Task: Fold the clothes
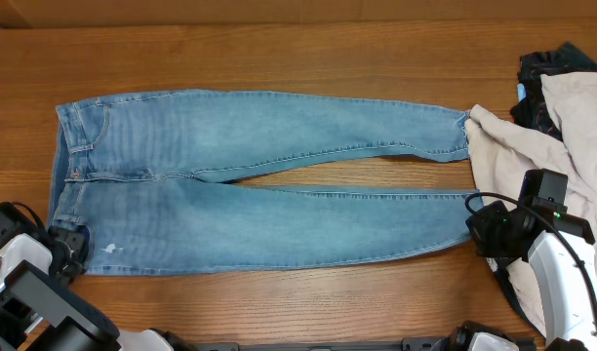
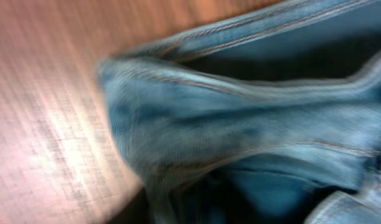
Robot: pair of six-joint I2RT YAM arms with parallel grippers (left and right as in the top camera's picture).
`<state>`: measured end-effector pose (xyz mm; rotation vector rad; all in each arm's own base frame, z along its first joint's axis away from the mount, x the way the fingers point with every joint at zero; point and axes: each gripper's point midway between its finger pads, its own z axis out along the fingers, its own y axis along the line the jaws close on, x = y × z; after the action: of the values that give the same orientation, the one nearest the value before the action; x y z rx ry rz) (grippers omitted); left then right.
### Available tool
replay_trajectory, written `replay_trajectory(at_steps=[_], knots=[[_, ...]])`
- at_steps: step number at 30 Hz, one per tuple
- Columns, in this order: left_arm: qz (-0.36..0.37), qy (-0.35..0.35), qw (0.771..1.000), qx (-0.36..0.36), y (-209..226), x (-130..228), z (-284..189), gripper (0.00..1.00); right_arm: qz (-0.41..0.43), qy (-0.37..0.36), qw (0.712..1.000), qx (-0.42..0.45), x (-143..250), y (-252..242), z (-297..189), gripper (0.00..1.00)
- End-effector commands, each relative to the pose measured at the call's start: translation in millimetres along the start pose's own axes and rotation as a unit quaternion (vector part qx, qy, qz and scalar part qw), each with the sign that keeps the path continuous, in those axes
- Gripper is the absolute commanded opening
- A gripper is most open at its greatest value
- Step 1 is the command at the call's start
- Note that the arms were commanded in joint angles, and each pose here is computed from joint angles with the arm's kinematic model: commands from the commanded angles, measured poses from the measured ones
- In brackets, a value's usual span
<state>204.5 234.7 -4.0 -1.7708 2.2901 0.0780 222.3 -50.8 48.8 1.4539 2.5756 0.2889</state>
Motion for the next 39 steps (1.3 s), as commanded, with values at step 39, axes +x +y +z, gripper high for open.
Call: replay_trajectory(at_steps=[39], knots=[[-0.068,-0.082,0.994,-0.004,25.1,-34.8,-165.3,0.07,-0.103,-0.064,0.992,0.036,-78.2,64.6,-135.7,0.04]])
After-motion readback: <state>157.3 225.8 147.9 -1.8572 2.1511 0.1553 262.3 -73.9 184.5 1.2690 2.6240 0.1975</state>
